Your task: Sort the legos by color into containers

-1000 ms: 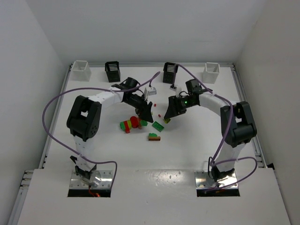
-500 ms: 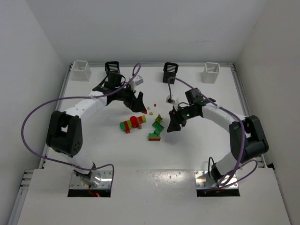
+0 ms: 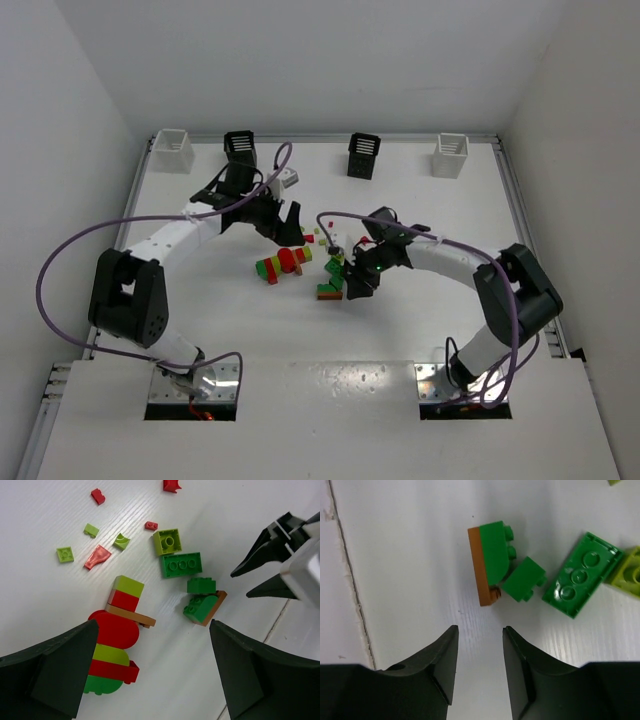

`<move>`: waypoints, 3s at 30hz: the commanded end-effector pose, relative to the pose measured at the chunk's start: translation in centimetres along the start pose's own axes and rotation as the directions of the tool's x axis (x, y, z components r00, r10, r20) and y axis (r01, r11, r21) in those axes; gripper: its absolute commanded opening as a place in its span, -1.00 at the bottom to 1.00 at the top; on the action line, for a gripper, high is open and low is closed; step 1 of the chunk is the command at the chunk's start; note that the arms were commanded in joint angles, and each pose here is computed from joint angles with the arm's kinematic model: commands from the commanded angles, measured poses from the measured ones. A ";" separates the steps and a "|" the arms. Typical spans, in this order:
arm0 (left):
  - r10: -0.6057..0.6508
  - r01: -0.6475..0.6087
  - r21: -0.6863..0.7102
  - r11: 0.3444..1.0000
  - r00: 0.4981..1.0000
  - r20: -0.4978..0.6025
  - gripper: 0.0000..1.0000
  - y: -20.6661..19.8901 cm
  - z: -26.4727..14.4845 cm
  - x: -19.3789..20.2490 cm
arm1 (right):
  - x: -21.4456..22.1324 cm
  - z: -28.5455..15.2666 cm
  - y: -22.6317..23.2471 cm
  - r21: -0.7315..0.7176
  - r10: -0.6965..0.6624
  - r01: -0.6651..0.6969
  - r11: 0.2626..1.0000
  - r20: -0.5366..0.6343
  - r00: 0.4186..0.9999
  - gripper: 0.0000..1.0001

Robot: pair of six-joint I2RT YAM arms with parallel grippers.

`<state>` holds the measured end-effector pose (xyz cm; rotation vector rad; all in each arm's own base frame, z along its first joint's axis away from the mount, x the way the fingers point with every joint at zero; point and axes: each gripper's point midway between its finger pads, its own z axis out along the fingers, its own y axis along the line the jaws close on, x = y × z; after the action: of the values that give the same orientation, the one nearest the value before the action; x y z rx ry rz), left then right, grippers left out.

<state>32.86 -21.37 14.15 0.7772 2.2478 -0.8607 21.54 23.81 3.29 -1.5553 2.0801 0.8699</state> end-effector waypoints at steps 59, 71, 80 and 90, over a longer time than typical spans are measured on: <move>-0.113 0.201 0.541 0.817 0.975 -0.191 0.66 -10.7 2.6 2.4 | -9.5 -3.4 -0.3 0.289 -0.352 0.338 0.896 -0.001 0.936 -1.00; -0.216 0.291 0.568 0.770 0.956 -0.196 0.63 -9.3 2.7 1.9 | -9.8 -3.7 0.8 0.277 -0.382 0.365 0.889 0.010 0.924 -1.00; -0.304 0.372 0.643 0.669 0.927 -0.220 0.09 -9.3 1.4 1.9 | -9.6 -3.5 0.8 0.295 -0.410 0.394 0.870 -0.008 0.912 -1.00; -0.337 0.412 0.630 0.658 0.910 -0.243 0.56 -8.9 1.6 2.3 | -10.5 -3.7 0.6 0.322 -0.426 0.404 0.856 -0.002 0.905 -1.00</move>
<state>25.81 -27.50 14.66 0.6501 2.2399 -1.9196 23.35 27.87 10.41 -1.7153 1.7280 0.4243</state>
